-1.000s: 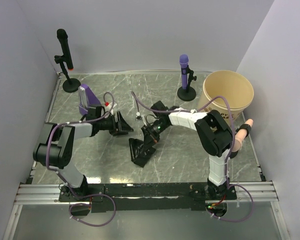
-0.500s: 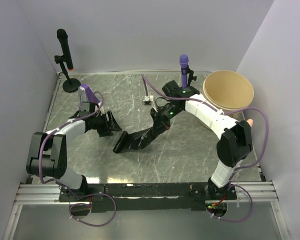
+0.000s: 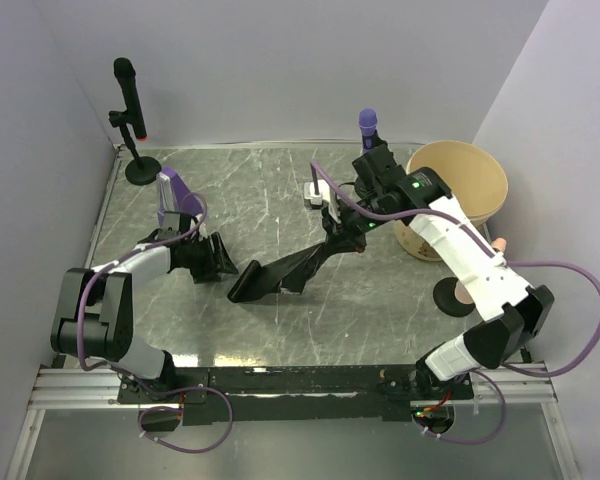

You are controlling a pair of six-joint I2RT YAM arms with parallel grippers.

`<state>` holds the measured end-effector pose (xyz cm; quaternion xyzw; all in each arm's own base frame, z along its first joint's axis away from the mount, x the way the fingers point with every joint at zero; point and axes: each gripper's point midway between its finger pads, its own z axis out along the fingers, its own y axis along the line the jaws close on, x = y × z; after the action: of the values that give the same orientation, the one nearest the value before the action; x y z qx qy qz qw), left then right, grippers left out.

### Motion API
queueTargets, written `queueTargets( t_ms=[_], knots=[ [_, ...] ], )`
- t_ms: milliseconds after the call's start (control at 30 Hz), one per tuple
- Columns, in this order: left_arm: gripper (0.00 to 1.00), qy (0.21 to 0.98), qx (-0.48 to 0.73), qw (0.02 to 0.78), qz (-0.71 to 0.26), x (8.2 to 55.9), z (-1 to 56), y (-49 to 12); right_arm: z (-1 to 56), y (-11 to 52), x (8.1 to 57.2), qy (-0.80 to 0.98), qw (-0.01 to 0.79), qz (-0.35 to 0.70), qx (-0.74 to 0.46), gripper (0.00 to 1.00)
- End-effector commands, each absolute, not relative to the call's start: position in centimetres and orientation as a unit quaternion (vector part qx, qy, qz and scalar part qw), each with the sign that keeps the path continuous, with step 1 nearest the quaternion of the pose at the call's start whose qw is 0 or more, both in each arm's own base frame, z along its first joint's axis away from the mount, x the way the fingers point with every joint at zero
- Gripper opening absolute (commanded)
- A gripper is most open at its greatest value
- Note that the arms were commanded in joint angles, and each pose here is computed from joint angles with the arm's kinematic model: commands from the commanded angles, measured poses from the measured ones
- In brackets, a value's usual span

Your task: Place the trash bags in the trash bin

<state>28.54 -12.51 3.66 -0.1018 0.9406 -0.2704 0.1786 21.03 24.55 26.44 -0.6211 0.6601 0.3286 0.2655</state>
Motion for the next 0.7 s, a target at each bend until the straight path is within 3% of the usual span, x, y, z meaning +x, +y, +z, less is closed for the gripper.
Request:
queueTargets(
  t_ms=[0, 200, 667],
  knots=[
    [0.64, 0.934, -0.087, 0.2, -0.284, 28.5, 4.7, -12.8, 29.1, 23.1, 21.0, 0.64, 0.312, 0.281, -0.644, 0.0],
    [0.69, 0.916, -0.059, 0.206, -0.338, 27.9, 5.7, -14.5, 30.1, 22.3, 20.3, 0.633, 0.324, 0.264, -0.651, 0.0],
    [0.68, 0.923, -0.053, 0.194, -0.327, 28.0, 4.5, -15.1, 33.7, 21.4, 19.3, 0.631, 0.357, 0.251, -0.642, 0.0]
  ],
)
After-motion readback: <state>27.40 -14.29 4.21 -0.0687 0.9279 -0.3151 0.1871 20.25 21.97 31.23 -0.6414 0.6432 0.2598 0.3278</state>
